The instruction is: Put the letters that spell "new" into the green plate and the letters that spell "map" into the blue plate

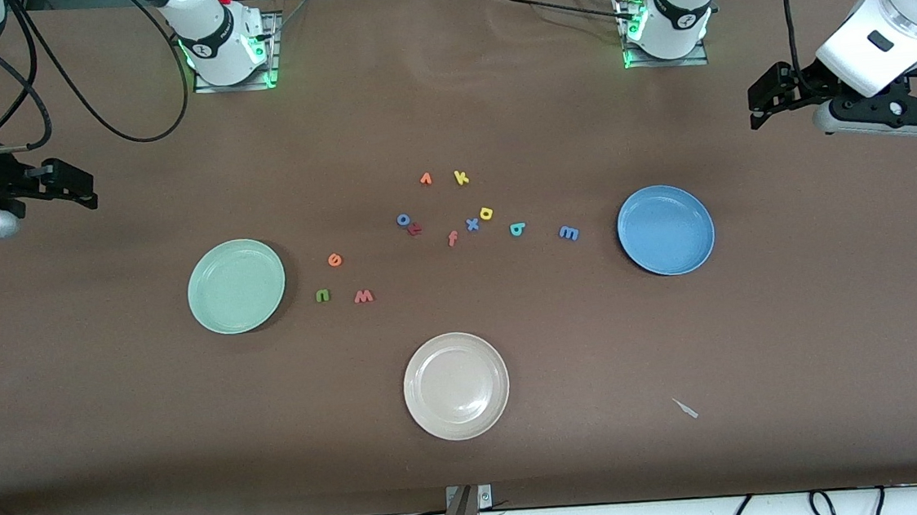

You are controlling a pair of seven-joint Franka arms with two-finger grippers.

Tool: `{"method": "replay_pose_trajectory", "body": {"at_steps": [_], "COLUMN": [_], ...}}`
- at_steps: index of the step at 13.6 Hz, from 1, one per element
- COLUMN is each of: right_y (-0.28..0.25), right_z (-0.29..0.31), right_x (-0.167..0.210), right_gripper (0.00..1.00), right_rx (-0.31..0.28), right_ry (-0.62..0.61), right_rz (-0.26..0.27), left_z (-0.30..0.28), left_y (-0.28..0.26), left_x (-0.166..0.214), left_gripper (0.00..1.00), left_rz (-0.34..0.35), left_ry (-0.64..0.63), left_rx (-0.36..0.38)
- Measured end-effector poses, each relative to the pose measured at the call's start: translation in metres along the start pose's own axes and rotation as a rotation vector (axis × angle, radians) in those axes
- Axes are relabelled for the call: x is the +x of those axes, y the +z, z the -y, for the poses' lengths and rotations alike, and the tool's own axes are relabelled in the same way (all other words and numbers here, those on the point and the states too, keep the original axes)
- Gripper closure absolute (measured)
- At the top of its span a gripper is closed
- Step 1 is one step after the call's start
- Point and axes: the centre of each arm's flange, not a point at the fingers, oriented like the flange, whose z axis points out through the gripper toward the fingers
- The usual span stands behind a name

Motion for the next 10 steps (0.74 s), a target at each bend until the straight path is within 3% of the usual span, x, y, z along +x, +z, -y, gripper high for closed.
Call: {"method": "replay_pose_trajectory", "body": {"at_steps": [10], "right_y": [0.0014], "right_z": [-0.0018], "right_x": [0.0005], "right_gripper": [0.0], "right_rx": [0.0], "right_ry": [0.004], "right_rz": [0.003], "left_z": [-0.0001], "left_y": [0.0001], "left_x": [-0.0002], "left_gripper": [0.0], "left_rz": [0.001], "left_ry": [0.0], "left_rx": [0.0]}}
